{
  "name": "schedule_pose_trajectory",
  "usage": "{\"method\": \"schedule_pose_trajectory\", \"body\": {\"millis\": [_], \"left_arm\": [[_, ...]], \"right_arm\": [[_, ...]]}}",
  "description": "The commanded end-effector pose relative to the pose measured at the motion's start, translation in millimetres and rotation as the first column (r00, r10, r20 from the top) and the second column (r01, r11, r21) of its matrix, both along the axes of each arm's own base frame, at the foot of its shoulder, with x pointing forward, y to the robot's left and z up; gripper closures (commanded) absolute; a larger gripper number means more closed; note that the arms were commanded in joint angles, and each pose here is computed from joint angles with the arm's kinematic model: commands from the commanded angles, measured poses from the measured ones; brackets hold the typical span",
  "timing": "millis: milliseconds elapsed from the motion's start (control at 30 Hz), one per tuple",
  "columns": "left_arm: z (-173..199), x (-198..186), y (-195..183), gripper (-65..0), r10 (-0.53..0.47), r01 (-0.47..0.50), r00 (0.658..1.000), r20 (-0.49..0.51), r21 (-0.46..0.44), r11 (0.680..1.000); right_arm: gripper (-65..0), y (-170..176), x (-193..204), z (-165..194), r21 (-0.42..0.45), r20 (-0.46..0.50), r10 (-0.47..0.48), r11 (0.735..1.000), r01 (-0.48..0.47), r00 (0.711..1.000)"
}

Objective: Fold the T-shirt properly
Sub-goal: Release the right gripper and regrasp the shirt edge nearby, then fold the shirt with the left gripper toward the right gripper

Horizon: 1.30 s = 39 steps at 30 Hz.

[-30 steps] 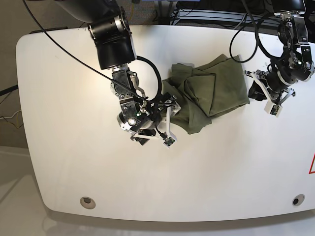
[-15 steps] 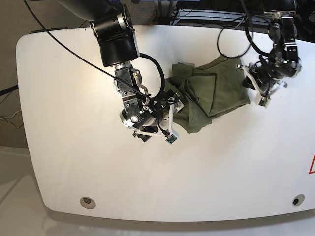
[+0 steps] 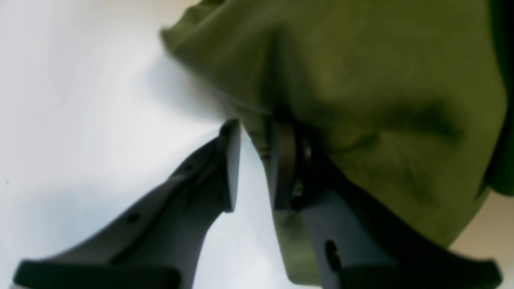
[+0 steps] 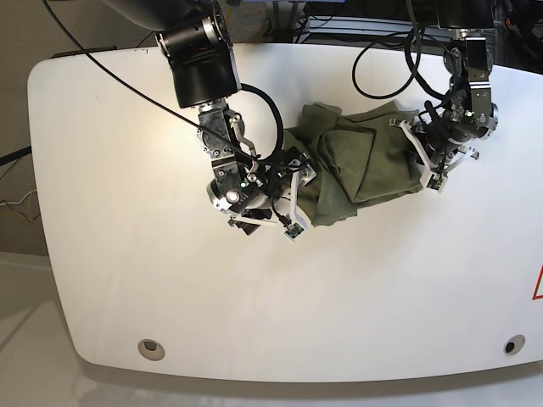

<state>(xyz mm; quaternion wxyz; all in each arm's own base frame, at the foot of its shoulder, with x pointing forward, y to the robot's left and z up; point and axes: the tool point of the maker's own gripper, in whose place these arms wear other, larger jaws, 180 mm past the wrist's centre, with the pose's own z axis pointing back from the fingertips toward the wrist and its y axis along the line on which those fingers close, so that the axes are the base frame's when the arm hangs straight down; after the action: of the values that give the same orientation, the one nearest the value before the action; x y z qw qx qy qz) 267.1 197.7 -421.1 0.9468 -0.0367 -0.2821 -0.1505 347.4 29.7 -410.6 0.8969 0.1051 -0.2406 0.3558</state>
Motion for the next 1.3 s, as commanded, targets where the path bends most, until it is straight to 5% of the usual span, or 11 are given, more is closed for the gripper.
{"method": "schedule_pose_trajectory", "body": {"millis": [0, 100, 200, 467, 1033, 1267], "left_arm": [[-10, -12, 0, -11.9, -0.015, 0.017, 0.998, -0.064, 0.023, 1.0], [-10, -11, 0, -11.9, -0.015, 0.017, 0.998, -0.061, 0.023, 1.0], [-7, -5, 0, -11.9, -0.015, 0.016, 0.999, -0.049, 0.022, 1.0], [-5, -3, 0, -11.9, -0.015, 0.016, 0.999, -0.044, 0.022, 1.0], [-5, -2, 0, -11.9, -0.014, 0.015, 0.999, -0.043, 0.023, 1.0], [-4, -1, 0, -11.9, -0.014, 0.015, 0.999, -0.041, 0.023, 1.0]], "right_arm": [[-56.6, 7, 6, 11, 0.024, 0.028, 0.006, 1.0, -0.007, 1.0], [-55.6, 7, 4, 9, 0.024, 0.024, 0.008, 1.0, -0.008, 1.0], [-47.7, 8, 3, 8, 0.024, 0.022, 0.009, 1.0, -0.01, 1.0], [-0.8, 7, 5, 10, 0.025, 0.025, 0.006, 1.0, -0.007, 1.0], [0.0, -18, 21, 16, -0.021, 0.063, -0.011, 1.0, 0.013, 0.998], [0.0, -42, 33, 21, 0.001, 0.065, -0.095, 0.995, 0.095, 0.993]]}}
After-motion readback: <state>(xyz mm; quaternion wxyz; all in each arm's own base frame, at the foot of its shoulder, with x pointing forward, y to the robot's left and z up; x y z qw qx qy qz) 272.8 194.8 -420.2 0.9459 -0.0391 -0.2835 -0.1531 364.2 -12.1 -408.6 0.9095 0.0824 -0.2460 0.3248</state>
